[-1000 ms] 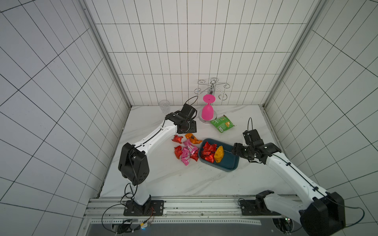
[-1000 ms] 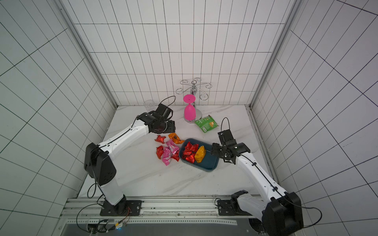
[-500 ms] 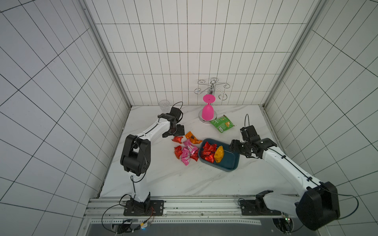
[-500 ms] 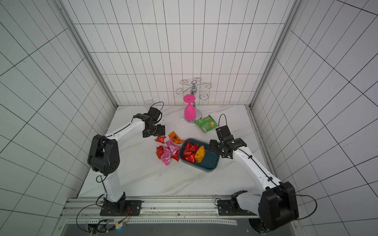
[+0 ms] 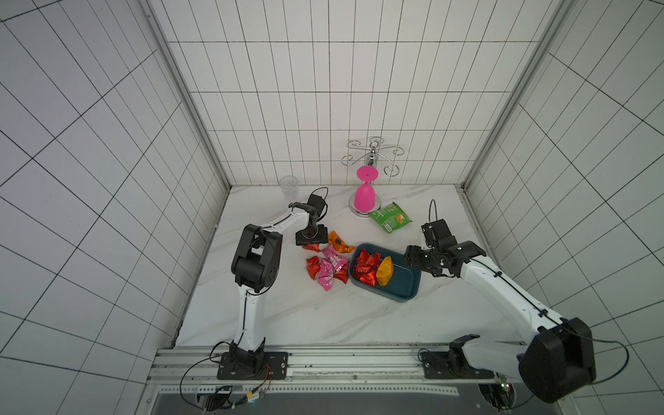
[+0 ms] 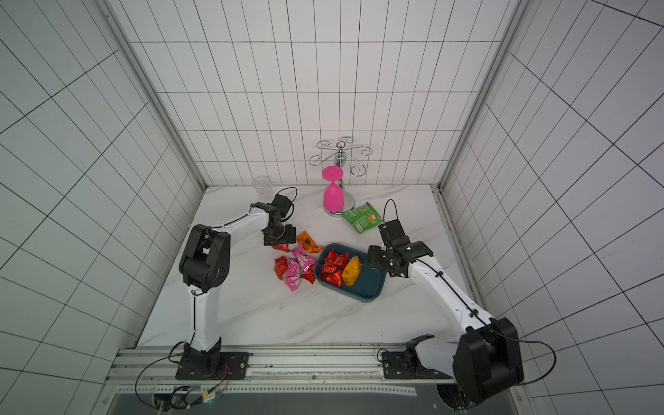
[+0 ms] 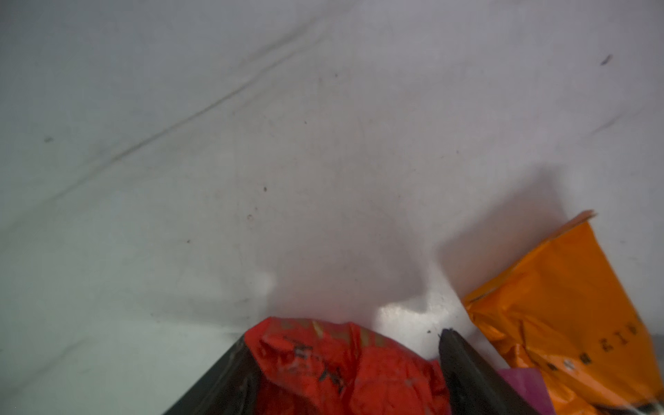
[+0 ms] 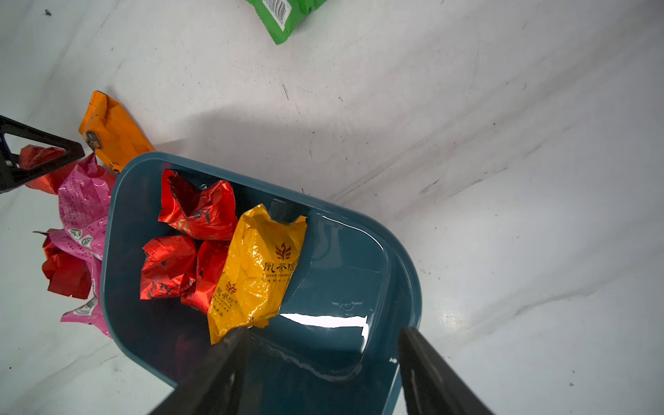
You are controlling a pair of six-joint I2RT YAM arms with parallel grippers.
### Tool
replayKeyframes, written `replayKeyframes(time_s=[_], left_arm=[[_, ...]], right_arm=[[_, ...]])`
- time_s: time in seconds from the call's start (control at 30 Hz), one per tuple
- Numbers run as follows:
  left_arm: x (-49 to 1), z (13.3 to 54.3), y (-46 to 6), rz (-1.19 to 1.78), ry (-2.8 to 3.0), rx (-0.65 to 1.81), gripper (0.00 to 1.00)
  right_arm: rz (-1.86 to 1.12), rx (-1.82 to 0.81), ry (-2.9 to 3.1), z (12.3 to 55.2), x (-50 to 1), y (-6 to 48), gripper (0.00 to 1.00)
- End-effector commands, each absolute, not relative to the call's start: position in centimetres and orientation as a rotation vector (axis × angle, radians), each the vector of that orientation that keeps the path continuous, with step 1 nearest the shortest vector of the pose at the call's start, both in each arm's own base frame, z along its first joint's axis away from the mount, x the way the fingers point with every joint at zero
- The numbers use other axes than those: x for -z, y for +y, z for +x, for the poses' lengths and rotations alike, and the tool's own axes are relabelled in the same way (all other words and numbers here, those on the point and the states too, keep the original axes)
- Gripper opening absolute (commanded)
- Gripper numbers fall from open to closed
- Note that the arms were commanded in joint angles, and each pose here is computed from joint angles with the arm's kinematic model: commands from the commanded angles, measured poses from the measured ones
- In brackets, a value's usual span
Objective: Put the tea bags into the storage box
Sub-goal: Pick up the tea bag from the center of the board, then place the tea bag in the storage box.
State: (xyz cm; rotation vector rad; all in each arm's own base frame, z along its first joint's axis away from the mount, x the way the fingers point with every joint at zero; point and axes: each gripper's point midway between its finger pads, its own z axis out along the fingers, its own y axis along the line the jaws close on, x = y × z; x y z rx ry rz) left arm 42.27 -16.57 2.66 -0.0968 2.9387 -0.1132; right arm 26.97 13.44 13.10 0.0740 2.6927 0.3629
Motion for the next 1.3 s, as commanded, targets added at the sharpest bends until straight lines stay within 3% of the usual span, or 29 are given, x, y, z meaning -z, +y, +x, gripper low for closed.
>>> replayKeyframes(time_s=[0.0, 0.07, 0.3, 0.53, 0.93, 1.27], left_arm=[[-2.0, 42.8, -17.0, -0.075, 2.932, 0.123, 0.55], [-1.9, 42.6, -16.9, -0.082, 2.928, 0.124, 0.48], [-4.3, 42.8, -16.6, -0.099, 2.873, 0.120, 0.47], [-10.0, 41.6, -17.8, -0.090, 2.790, 0.227, 0.44], [-16.3, 33.5, -29.9, 0.314, 2.688, 0.431, 0.47], [-13.6, 30.3, -38.4, 0.577, 2.692, 0.437, 0.47]], right_arm=[[0.073, -0.321, 2.680, 27.0, -13.8, 12.7, 0.70], [0.075, -0.316, 2.679, 26.8, -13.8, 12.5, 0.70], [0.060, -0.324, 2.679, 26.4, -13.8, 12.5, 0.70], [0.032, -0.344, 2.671, 26.7, -14.2, 12.9, 0.70], [0.119, -0.375, 2.662, 25.5, -13.4, 12.4, 0.70], [0.185, -0.391, 2.623, 23.3, -13.8, 11.1, 0.69]])
